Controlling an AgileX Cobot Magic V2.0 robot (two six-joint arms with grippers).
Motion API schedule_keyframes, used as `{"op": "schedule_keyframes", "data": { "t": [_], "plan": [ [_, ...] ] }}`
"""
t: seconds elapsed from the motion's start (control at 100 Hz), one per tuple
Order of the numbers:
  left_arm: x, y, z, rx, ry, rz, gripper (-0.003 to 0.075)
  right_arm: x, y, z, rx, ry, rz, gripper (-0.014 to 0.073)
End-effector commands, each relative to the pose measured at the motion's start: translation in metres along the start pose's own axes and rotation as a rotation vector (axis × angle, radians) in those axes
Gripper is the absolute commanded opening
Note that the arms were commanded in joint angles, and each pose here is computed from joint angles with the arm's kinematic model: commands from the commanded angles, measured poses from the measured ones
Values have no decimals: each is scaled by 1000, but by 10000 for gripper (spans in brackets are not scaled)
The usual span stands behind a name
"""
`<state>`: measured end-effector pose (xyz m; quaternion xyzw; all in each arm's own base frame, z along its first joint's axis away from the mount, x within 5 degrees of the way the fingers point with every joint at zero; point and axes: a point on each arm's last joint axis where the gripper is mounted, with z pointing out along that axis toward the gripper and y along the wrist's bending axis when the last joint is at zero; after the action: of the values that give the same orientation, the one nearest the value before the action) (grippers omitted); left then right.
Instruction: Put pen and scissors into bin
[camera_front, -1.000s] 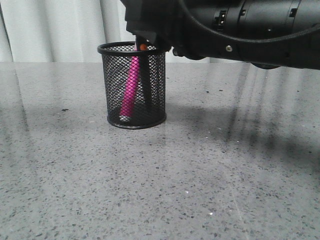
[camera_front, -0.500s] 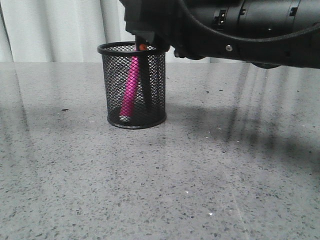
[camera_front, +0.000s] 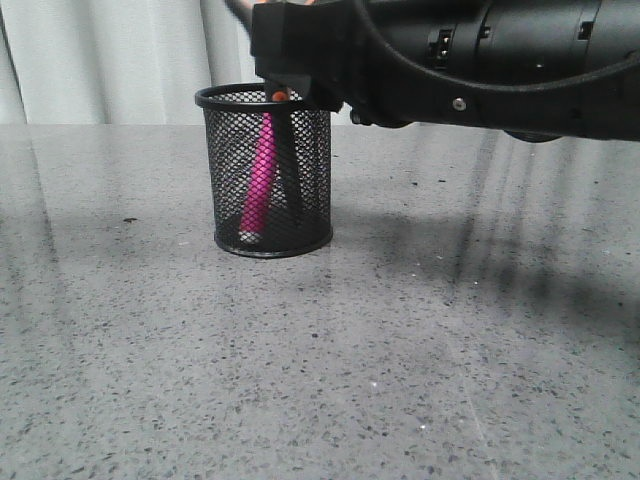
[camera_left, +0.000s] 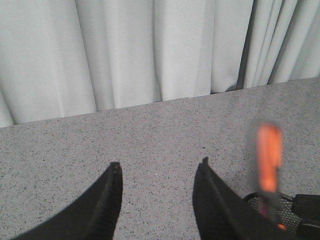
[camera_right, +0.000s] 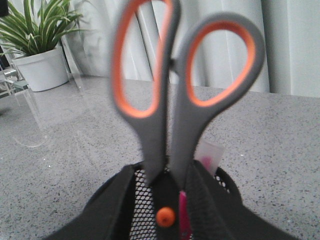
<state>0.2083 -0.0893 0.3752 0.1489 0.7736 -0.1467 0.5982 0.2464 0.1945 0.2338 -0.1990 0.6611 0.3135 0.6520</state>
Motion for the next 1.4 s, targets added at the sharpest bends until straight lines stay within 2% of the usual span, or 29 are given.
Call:
{"op": "schedule_keyframes", "data": {
  "t": [0.0, 0.19, 0.32, 0.42, 0.55, 0.61, 0.66, 0.81, 0.89, 1.05, 1.22, 1.39],
  "plan": [
    [-20, 1, -9, -13, -129, -16, 293, -21, 4, -1, -31, -111, -15, 256],
    [-20, 1, -9, -13, -129, -16, 293, -22, 5, -1, -34, -122, -15, 269],
    [-20, 1, -9, -13, -129, -16, 293, -28, 6, -2, -49, -184, -15, 249],
    [-20, 1, -9, -13, -129, -16, 293, -34, 8, -4, -62, -237, -16, 142],
    [-19, 1, -9, -12, -127, -16, 293, -47, 4, -9, -42, -273, -18, -72],
    [-19, 1, -10, -12, -127, -16, 270, -56, 0, -14, -16, -283, -25, -57],
    [-20, 1, -11, -12, -129, -16, 223, -64, -5, -20, 24, -284, -41, -53],
    [-23, 1, -17, -19, -148, 26, -22, -89, -19, -44, 195, -200, -45, -53],
    [-24, 1, -21, -25, -158, 56, -20, -102, -23, -63, 260, -133, -61, -53],
    [-13, 2, -33, -36, -220, 64, -20, -122, -21, -97, 300, -54, -130, -53],
    [16, 4, -59, -56, -342, 57, -20, -134, -14, -136, 329, -96, -184, -53],
    [50, 6, -89, -64, -421, 32, -20, -114, -6, -179, 343, -145, -192, -53]
  ]
}}
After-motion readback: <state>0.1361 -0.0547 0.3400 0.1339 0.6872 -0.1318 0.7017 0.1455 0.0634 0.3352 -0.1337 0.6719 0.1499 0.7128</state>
